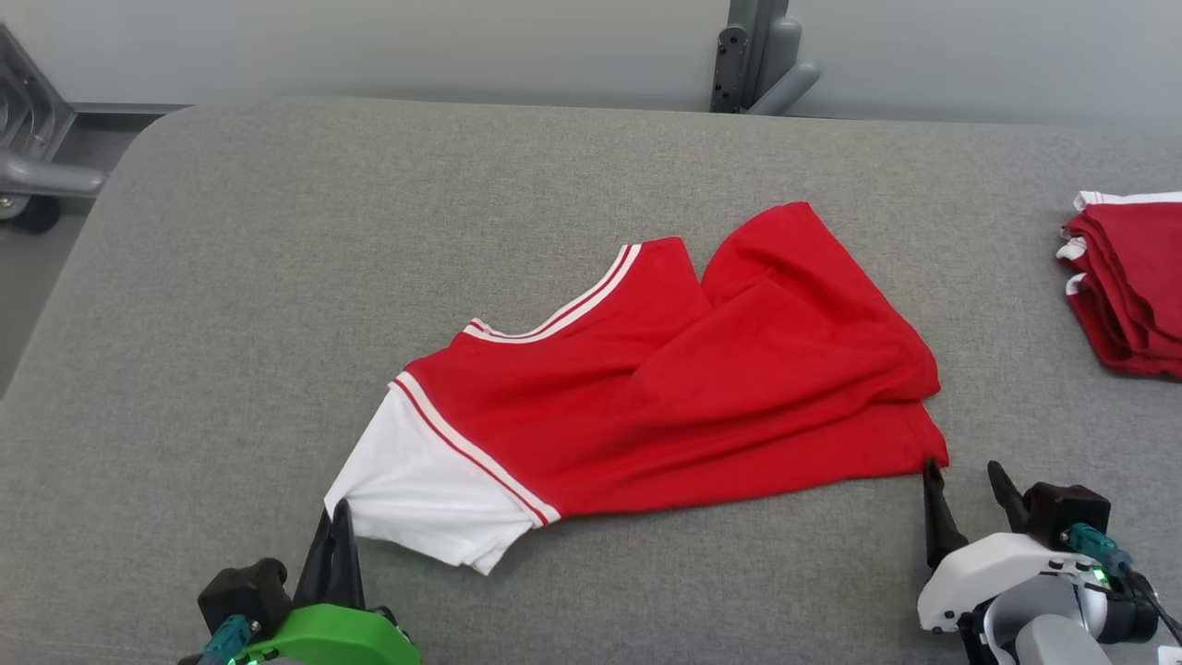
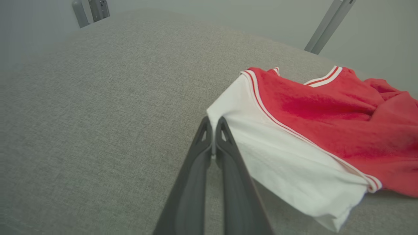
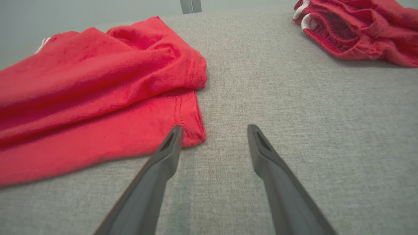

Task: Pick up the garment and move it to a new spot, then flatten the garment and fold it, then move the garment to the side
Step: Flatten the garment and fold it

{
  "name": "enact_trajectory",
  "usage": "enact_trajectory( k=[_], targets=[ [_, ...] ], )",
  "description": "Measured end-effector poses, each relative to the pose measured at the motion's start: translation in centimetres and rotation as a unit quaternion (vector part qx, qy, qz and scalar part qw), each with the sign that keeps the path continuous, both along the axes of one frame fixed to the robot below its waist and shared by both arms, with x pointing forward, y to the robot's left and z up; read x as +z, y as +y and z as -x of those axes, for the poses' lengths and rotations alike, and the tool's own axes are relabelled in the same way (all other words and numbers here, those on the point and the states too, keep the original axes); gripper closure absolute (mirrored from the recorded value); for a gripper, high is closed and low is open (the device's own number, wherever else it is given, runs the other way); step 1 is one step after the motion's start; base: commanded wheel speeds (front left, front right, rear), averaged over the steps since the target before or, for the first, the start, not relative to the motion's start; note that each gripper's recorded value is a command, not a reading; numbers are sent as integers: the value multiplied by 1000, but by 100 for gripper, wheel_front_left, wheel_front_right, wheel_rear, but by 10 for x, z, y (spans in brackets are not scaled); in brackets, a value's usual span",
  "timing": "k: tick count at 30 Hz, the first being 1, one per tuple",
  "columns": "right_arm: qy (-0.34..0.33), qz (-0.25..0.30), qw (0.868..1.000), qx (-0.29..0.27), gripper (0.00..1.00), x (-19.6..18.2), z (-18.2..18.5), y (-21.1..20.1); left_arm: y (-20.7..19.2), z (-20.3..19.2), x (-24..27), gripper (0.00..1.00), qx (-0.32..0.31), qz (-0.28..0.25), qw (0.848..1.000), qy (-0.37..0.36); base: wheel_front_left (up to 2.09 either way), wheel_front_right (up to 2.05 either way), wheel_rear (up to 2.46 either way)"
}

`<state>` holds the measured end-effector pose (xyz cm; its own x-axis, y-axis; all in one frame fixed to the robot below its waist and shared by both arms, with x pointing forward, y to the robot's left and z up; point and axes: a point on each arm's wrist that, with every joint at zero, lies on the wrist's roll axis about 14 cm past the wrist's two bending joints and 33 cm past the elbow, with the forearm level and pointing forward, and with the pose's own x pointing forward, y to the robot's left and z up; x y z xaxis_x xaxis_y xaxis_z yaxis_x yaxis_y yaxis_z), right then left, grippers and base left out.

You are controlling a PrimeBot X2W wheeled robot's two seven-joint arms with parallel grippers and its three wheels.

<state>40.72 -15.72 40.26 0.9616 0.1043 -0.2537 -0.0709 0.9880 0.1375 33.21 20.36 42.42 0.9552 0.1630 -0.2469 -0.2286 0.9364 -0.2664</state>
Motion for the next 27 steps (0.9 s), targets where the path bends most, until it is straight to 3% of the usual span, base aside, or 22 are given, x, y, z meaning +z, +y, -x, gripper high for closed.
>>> enact_trajectory(
  k=[9,10,12,13,15,21,27],
  targets=[
    [42,-13,999,26,0,-21,-10,24,-2,3,-5,100,1,0,1000,11,0,0,0],
    [44,-13,999,28,6,-22,-12,25,-2,2,-5,100,1,1,1000,12,0,0,0],
    [48,-12,998,33,51,-24,-15,29,-3,1,-5,100,-1,0,1000,12,0,0,0],
    [50,-11,998,36,62,-24,-16,31,-3,1,-6,100,-1,0,1000,12,0,0,0],
    [56,-11,997,43,100,-26,-17,35,-3,1,-6,100,-2,0,1000,12,0,0,0],
    [45,-38,998,39,100,-17,-21,41,-6,-3,3,100,-7,4,1000,-7,0,0,0],
    [-31,-119,992,14,100,33,-35,42,-16,-18,35,100,-10,58,996,-69,0,0,0]
  ],
)
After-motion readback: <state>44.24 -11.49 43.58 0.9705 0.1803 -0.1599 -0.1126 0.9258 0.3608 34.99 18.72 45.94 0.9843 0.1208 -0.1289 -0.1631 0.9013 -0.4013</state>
